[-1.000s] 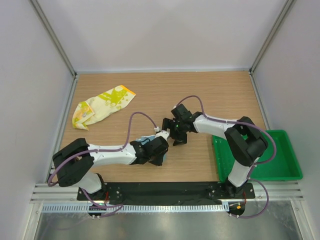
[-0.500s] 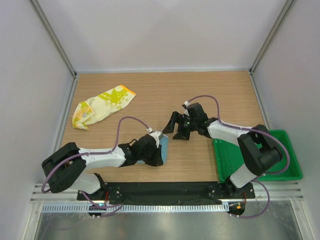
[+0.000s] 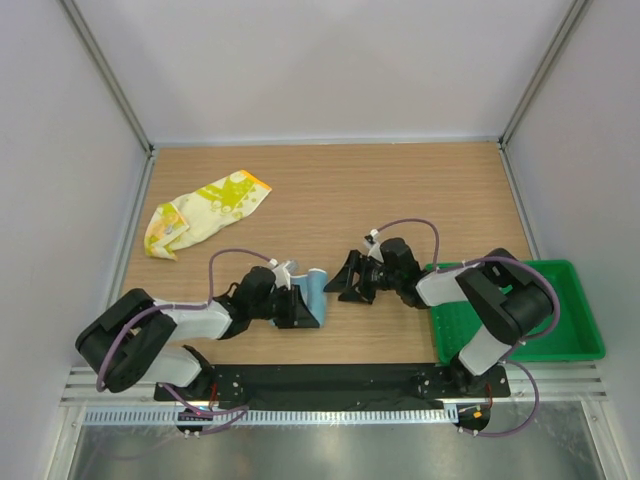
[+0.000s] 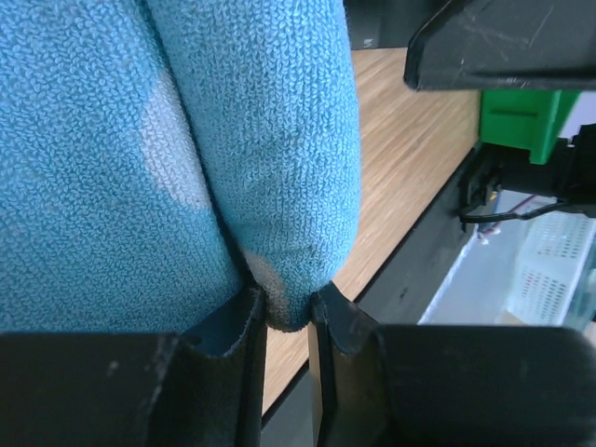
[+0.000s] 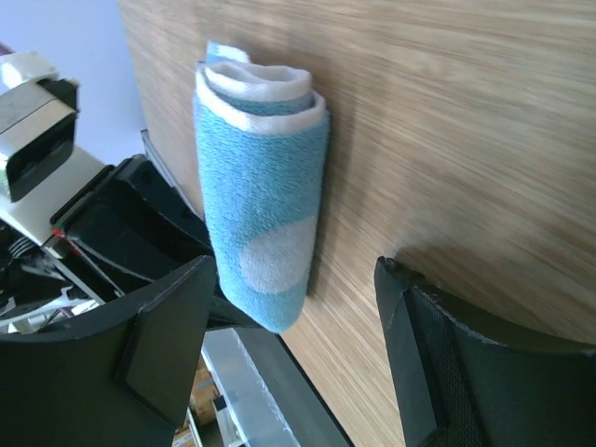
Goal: Roll the towels
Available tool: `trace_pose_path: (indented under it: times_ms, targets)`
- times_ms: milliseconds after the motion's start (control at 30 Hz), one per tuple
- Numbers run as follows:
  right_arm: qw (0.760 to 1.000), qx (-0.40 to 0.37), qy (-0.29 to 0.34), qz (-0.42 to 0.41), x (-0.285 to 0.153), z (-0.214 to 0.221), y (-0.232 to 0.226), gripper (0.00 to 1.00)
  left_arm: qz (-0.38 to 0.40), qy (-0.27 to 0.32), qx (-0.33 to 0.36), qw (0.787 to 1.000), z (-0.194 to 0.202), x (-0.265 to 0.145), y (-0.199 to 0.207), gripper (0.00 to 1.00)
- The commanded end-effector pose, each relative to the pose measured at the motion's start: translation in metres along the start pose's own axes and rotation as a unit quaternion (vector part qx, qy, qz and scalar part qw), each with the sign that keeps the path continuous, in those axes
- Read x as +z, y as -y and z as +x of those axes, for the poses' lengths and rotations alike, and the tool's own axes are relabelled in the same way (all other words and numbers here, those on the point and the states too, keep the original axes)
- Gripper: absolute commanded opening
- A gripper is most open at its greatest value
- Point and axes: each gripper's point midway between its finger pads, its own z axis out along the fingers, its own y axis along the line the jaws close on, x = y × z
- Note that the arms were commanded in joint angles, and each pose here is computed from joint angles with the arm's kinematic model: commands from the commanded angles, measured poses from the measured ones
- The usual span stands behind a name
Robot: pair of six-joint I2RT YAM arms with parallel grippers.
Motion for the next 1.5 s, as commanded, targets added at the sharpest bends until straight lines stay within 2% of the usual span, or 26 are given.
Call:
trace_pose_path:
  times_ms: [0,100,533,633,667,733,767,900,1000,1033,1067,1167,1300,1467]
  targets:
    - [0.997,-0.038,0.022,-0.066,0.01,-0.008,-0.027,0.76,0.056,-0.004,-0.013,0.998,-0.001,-0.002,0.017,0.0]
    - [0.997,-0.032,0.016,-0.074,0.02,-0.003,-0.026,0.73,0.063,-0.006,-0.018,0.998,-0.001,-0.002,0.017,0.0]
    - [0.997,-0.028,0.01,-0.071,0.039,0.003,-0.024,0.34,0.044,-0.009,-0.013,0.999,0.002,-0.005,0.008,0.0]
    - [0.997,-0.03,0.016,-0.063,0.035,0.0,-0.026,0.28,0.012,-0.023,-0.009,1.0,0.003,-0.006,0.001,0.06]
    - [0.997,-0.04,0.018,-0.058,0.035,0.0,-0.026,0.27,0.002,-0.026,0.003,1.0,0.003,-0.006,-0.003,0.14]
    - [0.999,-0.038,0.017,-0.025,0.034,-0.001,-0.017,0.24,-0.027,-0.022,0.012,0.999,-0.002,-0.012,-0.006,0.22]
    - [0.998,-0.057,0.019,-0.017,0.032,-0.004,-0.018,0.22,-0.04,-0.023,0.025,0.999,-0.003,-0.016,-0.009,0.3]
    - [0.995,-0.072,0.008,0.063,0.028,-0.004,-0.004,0.19,-0.079,0.012,0.039,0.996,-0.018,-0.033,-0.006,0.46]
    - [0.991,-0.087,0.005,0.105,0.025,-0.005,-0.004,0.19,-0.116,0.031,0.05,0.992,-0.024,-0.045,-0.009,0.53]
    - [0.989,-0.089,0.004,0.115,0.025,-0.005,-0.004,0.19,-0.122,0.036,0.054,0.99,-0.026,-0.048,-0.008,0.6]
    - [0.988,-0.09,0.004,0.124,0.025,-0.006,-0.005,0.18,-0.124,0.04,0.061,0.99,-0.029,-0.049,-0.004,0.62]
    - [0.982,-0.101,-0.005,0.16,0.024,-0.003,-0.006,0.18,-0.175,0.048,0.086,0.98,-0.032,-0.057,-0.01,0.64]
    - [0.975,-0.112,-0.014,0.192,0.023,0.0,-0.016,0.18,-0.241,0.085,0.155,0.954,-0.047,-0.067,0.006,0.65]
    - [0.97,-0.12,-0.022,0.212,0.023,0.002,-0.025,0.19,-0.264,0.11,0.203,0.937,-0.057,-0.065,0.026,0.65]
